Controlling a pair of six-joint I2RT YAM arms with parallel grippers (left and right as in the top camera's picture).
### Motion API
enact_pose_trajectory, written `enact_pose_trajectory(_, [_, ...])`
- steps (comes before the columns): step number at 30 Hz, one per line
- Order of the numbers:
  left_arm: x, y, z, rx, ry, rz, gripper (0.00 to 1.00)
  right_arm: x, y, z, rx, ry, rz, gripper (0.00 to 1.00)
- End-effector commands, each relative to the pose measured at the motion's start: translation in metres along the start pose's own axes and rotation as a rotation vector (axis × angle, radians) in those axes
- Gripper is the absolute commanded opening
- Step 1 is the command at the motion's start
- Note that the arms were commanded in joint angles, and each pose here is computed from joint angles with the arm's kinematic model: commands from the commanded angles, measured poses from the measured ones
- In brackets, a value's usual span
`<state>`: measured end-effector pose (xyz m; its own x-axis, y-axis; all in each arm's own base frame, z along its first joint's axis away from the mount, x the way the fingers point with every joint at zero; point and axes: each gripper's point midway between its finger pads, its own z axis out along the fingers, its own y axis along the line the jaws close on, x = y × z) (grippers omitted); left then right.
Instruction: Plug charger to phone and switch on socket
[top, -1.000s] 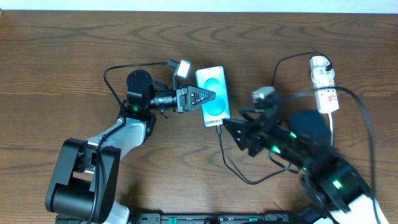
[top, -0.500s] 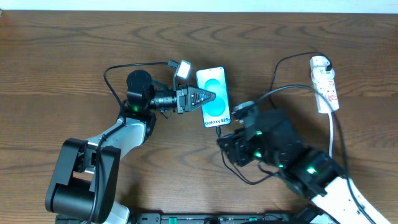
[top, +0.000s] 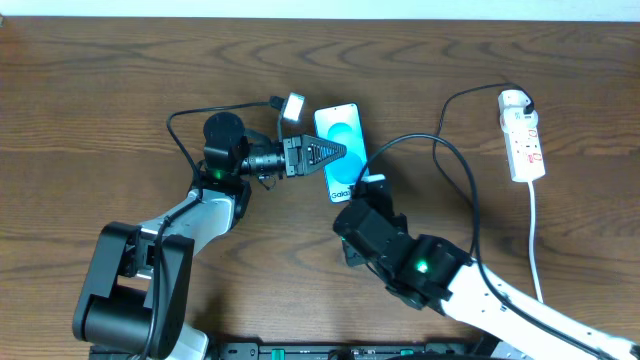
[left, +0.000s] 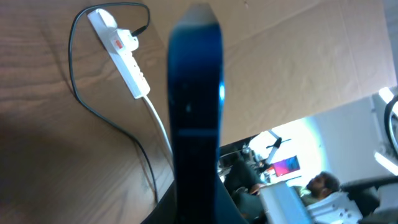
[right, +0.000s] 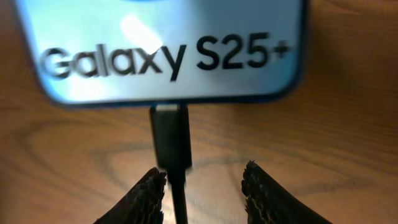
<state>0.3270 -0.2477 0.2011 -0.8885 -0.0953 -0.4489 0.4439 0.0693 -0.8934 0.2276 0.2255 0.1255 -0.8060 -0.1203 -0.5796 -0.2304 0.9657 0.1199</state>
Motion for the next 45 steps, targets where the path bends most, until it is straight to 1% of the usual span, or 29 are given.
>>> enact_pose_trajectory(1, [-0.003,-0.005,0.0,0.004,-0.011,-0.07,0.07,-0.008,-0.003,0.005,0.05,-0.051,0.034,0.38])
enact_pose_trajectory(3, [-0.003,-0.005,0.0,0.004,-0.011,-0.07,0.07,-0.013,0.001,0.005,0.033,-0.072,0.043,0.34])
enact_pose_trajectory(4, [-0.003,-0.005,0.0,0.004,-0.011,-0.07,0.07,-0.016,0.003,0.004,0.022,-0.085,0.05,0.29])
enact_pose_trajectory(8, [-0.003,-0.005,0.0,0.004,-0.01,-0.071,0.07,-0.019,0.005,0.004,0.013,-0.096,0.055,0.14])
enact_pose_trajectory(11, [-0.002,-0.006,0.0,0.006,-0.005,-0.07,0.07,-0.019,0.006,0.004,0.013,-0.096,0.055,0.08])
enact_pose_trajectory(13, [0.0,-0.007,0.0,0.013,0.007,-0.069,0.07,-0.021,0.007,0.004,0.008,-0.101,0.057,0.01])
enact_pose_trajectory(18, [0.0,-0.007,0.0,0.014,0.01,-0.062,0.07,-0.03,0.014,0.003,-0.02,-0.137,0.043,0.01])
enact_pose_trajectory(21, [0.006,-0.01,0.0,0.033,0.045,-0.015,0.07,-0.042,0.021,-0.001,-0.045,-0.179,0.005,0.01])
enact_pose_trajectory(24, [0.011,-0.013,0.0,0.049,0.073,-0.011,0.07,-0.053,0.026,-0.006,-0.063,-0.211,-0.005,0.01])
enact_pose_trajectory(30, [0.012,-0.014,0.0,0.052,0.079,-0.011,0.07,-0.045,0.023,-0.005,-0.05,-0.17,-0.003,0.01])
enact_pose_trajectory(33, [0.012,-0.013,0.0,0.051,0.079,-0.013,0.07,-0.067,0.031,-0.024,-0.083,-0.231,-0.012,0.01])
enact_pose_trajectory(34, [0.012,-0.013,0.0,0.051,0.079,-0.013,0.07,-0.069,0.031,-0.028,-0.089,-0.24,-0.014,0.04])
enact_pose_trajectory(35, [0.012,-0.013,0.0,0.05,0.077,-0.013,0.07,-0.069,0.03,-0.029,-0.089,-0.24,-0.013,0.1])
enact_pose_trajectory(36, [0.011,-0.013,0.0,0.048,0.072,-0.013,0.07,-0.067,0.029,-0.03,-0.088,-0.233,-0.015,0.17])
enact_pose_trajectory(37, [0.009,-0.012,0.0,0.042,0.061,-0.013,0.07,-0.063,0.029,-0.031,-0.093,-0.215,-0.023,0.29])
enact_pose_trajectory(39, [0.004,-0.009,0.0,0.026,0.031,-0.016,0.07,-0.054,0.028,-0.034,-0.109,-0.178,-0.034,0.43])
enact_pose_trajectory(40, [-0.001,-0.006,0.0,0.01,0.001,-0.028,0.07,-0.05,0.026,-0.041,-0.12,-0.159,-0.039,0.52])
enact_pose_trajectory(42, [-0.012,0.0,0.0,-0.022,-0.064,-0.072,0.07,-0.051,0.019,-0.061,-0.127,-0.173,-0.034,0.88])
enact_pose_trajectory(43, [-0.017,0.002,0.0,-0.034,-0.09,-0.091,0.07,-0.055,0.015,-0.073,-0.135,-0.195,-0.025,0.98])
enact_pose_trajectory(45, [-0.024,0.006,-0.001,-0.053,-0.137,-0.133,0.07,-0.067,0.006,-0.101,-0.146,-0.261,0.0,0.99])
